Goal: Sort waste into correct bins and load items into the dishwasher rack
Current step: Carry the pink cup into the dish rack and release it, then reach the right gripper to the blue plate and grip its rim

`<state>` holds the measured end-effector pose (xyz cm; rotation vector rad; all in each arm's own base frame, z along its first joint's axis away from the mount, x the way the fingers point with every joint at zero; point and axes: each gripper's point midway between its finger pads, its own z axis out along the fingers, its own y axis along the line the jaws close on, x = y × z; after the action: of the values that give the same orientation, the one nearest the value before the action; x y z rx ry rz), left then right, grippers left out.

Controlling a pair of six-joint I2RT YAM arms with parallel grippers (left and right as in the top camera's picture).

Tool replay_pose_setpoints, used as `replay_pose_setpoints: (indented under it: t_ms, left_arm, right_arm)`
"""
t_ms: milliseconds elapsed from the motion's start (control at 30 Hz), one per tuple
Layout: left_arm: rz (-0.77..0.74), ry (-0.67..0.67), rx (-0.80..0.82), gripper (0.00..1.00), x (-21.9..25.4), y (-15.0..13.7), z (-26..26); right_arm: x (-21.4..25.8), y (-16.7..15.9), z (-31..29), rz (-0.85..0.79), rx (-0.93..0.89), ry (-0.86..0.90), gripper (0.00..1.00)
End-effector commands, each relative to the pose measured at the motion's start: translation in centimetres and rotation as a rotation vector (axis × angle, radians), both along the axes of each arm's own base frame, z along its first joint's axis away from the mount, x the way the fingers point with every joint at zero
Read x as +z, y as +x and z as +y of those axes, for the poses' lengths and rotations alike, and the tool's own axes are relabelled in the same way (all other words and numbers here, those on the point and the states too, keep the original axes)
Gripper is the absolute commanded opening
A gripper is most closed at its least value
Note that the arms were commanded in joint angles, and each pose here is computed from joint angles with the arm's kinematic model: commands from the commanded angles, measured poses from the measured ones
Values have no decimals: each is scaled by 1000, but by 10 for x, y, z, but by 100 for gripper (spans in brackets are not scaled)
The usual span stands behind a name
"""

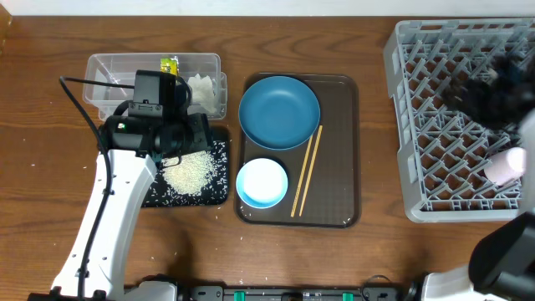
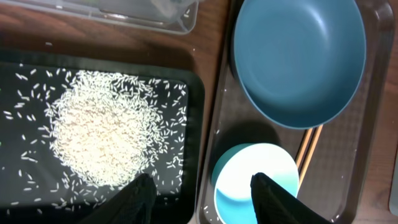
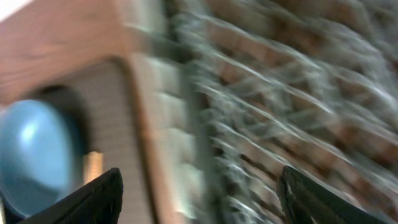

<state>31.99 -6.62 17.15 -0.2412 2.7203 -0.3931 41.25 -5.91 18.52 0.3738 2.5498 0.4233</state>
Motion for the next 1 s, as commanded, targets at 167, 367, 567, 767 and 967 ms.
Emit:
replay_pose_setpoints:
  t_ms: [167, 367, 567, 767, 967]
  left_arm:
    - [29, 19, -1, 54, -8, -6, 4]
    - [29, 18, -1, 54, -8, -6, 4]
    - [31, 19, -1, 54, -8, -6, 4]
    - [40, 19, -1, 54, -9, -8, 4]
    - [41, 20, -1, 54, -9, -8, 4]
  right_arm:
    - [-9, 40, 150, -96, 258, -114, 75]
    - [-74, 45, 215, -12, 275, -205, 59]
    - [-139, 44, 245, 79, 243, -218, 47]
    - [-153, 48, 251, 89, 195, -188, 13]
    - [-92, 79, 231, -56, 154, -166, 1]
